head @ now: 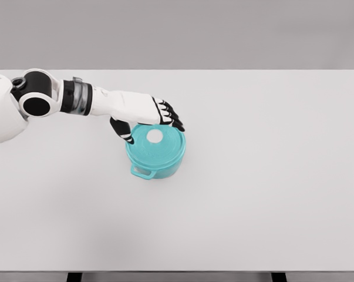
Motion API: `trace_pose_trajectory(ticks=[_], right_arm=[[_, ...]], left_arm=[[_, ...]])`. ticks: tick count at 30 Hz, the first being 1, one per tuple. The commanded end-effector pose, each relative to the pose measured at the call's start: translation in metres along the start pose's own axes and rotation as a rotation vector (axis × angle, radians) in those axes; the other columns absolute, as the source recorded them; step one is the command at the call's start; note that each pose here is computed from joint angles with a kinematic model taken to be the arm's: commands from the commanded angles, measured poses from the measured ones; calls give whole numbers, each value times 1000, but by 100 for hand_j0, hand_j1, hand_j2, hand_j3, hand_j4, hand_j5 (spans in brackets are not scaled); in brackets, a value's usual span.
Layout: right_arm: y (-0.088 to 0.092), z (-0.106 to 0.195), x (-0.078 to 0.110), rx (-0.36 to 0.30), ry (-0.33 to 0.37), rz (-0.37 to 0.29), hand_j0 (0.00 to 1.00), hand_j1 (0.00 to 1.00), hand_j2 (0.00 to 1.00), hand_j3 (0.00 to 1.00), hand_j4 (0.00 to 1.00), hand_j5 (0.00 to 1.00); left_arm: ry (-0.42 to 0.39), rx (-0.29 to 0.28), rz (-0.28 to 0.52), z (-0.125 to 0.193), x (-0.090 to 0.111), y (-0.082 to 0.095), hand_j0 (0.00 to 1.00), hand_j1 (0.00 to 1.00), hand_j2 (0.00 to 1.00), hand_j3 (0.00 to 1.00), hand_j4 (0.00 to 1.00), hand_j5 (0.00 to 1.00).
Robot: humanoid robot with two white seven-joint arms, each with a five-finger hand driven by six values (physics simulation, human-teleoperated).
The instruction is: Open the lid of the pot with left arm
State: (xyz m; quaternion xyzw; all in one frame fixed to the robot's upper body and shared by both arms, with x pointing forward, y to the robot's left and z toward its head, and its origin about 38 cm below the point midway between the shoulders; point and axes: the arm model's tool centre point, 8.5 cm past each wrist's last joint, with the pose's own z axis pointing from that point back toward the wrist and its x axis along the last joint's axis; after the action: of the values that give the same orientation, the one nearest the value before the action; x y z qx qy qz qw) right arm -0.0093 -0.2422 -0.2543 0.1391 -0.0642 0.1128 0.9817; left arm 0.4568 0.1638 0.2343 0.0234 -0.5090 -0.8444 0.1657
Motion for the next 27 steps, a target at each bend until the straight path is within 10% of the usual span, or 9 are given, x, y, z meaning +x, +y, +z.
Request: trace_pose_trajectory(ticks=[1, 12, 27], right_arm=[[0, 0, 0, 0, 1, 0, 100, 100, 100, 100, 100, 100], [0, 0, 0, 0, -1, 1, 100, 100, 100, 100, 100, 100], [0, 0, 0, 0, -1, 1, 100, 100, 100, 100, 100, 100]], left_arm=[[5, -7, -6, -1, 0, -1, 100, 100, 100, 100, 100, 100], [-9, -7, 6, -2, 3, -6, 51, 51, 51, 51, 51, 51], [163, 8, 34, 92, -22, -11, 44, 44, 44, 44, 44, 44]])
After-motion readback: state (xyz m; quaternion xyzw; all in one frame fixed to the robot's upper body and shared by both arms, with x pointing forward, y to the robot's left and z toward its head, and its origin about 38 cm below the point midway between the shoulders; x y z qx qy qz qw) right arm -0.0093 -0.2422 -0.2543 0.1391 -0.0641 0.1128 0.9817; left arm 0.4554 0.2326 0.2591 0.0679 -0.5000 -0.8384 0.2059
